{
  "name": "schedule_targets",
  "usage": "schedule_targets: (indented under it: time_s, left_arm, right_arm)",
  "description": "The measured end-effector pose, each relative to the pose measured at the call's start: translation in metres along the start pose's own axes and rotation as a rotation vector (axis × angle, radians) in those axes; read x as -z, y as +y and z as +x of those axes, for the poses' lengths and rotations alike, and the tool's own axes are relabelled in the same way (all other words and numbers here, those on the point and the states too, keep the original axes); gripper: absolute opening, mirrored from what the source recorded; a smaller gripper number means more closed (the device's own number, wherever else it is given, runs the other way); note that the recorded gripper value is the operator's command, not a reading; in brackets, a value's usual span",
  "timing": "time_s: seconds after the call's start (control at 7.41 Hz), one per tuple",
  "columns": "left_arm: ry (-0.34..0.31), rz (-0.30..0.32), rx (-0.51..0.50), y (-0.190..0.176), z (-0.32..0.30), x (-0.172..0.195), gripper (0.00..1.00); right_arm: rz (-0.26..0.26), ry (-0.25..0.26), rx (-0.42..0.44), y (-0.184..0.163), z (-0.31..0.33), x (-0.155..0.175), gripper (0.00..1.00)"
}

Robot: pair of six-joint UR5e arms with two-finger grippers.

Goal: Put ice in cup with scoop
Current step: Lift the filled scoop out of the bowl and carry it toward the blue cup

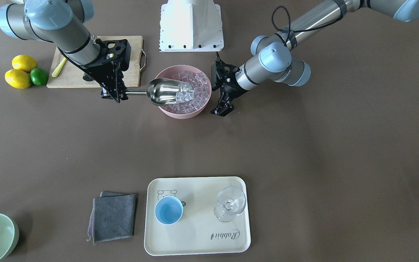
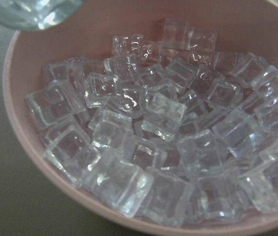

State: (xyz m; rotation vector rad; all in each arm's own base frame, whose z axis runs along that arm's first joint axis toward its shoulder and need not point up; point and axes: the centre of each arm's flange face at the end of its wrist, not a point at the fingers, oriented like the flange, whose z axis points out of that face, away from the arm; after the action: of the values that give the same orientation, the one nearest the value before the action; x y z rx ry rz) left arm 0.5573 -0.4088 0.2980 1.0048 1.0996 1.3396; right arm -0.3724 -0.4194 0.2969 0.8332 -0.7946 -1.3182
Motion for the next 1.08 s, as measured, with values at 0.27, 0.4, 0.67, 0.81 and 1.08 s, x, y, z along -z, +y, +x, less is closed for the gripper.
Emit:
schedule_targets:
  time_s: [0.27, 0.4, 0.67, 0.81, 1.08]
  left_arm:
    - [0.001, -0.002, 0.000, 0.001, 0.000, 0.000, 0.98]
    - [0.001, -0.002, 0.001, 0.001, 0.000, 0.000, 0.98]
    - [-0.001, 0.002, 0.000, -0.001, 0.000, 0.002, 0.98]
    - [-0.004, 0.004, -0.001, -0.002, 0.000, 0.004, 0.98]
    - [-0.009, -0.006, 0.004, -0.002, -0.003, 0.013, 0.98]
  right_arm:
    - [0.004, 0.007, -0.077, 0.015, 0.023, 0.021, 0.00]
    - [0.004, 0.001, -0.120, 0.024, 0.035, 0.032, 0.00]
    - [-0.025, 0.003, -0.211, 0.046, 0.061, 0.055, 0.00]
    - [-0.048, 0.013, -0.254, 0.058, 0.074, 0.062, 0.00]
    - [-0.076, 0.016, -0.359, 0.084, 0.111, 0.067, 0.00]
